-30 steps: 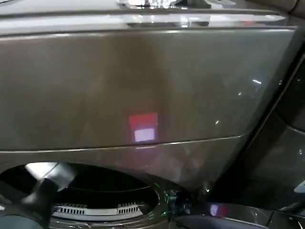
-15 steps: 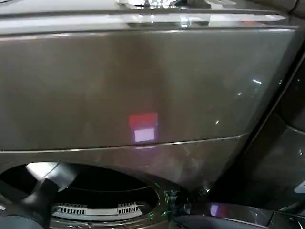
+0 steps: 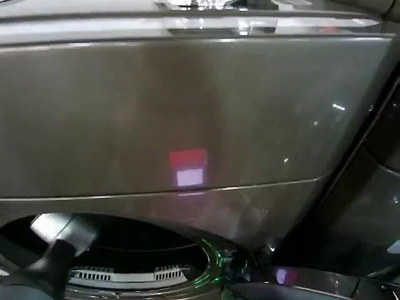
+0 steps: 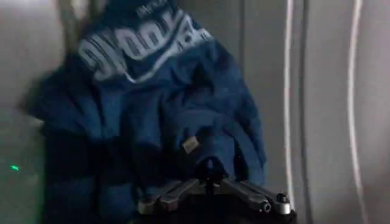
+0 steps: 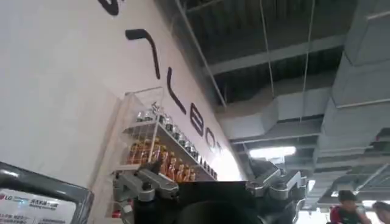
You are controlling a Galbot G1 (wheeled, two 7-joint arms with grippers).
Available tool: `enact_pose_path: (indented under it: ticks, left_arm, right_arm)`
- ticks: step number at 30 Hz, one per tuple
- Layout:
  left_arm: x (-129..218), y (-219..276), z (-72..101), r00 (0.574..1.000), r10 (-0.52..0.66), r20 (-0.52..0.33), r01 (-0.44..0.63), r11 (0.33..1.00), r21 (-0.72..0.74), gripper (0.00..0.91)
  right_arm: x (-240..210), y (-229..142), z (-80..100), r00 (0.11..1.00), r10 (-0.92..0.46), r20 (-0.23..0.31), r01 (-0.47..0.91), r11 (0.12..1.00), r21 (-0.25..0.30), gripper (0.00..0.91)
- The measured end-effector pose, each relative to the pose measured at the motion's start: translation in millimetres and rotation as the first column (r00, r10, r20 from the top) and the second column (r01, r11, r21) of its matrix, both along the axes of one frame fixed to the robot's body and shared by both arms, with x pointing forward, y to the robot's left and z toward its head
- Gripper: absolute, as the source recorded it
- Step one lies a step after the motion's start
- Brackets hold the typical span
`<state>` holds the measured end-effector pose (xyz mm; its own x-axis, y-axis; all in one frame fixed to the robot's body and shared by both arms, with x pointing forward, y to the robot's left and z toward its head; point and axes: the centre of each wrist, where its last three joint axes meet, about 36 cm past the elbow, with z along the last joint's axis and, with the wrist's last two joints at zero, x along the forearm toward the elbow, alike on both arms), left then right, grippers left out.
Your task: Grasp the clothes from the dryer.
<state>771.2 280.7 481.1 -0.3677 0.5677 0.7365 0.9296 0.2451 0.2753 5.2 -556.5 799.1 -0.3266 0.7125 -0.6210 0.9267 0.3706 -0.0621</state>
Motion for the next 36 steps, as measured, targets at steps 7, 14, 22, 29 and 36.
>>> enact_pose_path:
  ticks: [7, 14, 22, 29, 36]
  left_arm:
    - [-13, 7, -12.0, 0.982, 0.138, 0.126, -0.118, 0.981, -0.154, 0.0]
    - [-28, -8, -35.9, 0.922, 0.315, 0.226, -0.239, 0.92, -0.311, 0.0]
    - [-31, -40, -42.6, 0.793, 0.54, 0.282, -0.349, 0.782, -0.517, 0.0]
    - [-34, -64, -46.6, 0.677, 0.69, 0.256, -0.391, 0.632, -0.669, 0.0]
    - [-40, -74, -51.9, 0.555, 0.798, 0.235, -0.4, 0.504, -0.766, 0.0]
  right_arm:
    - [1, -1, -1.5, 1.0, 0.004, 0.003, -0.004, 1.0, 0.003, 0.907]
    - [3, -4, -3.3, 1.0, 0.011, 0.007, -0.011, 1.0, 0.006, 0.907]
    - [6, -7, -6.3, 1.0, 0.018, 0.011, -0.018, 1.0, 0.012, 0.907]
    - [9, -9, -9.4, 1.0, 0.021, 0.012, -0.021, 1.0, 0.018, 0.907]
    - [9, -10, -11.0, 1.0, 0.02, 0.012, -0.02, 1.0, 0.02, 0.907]
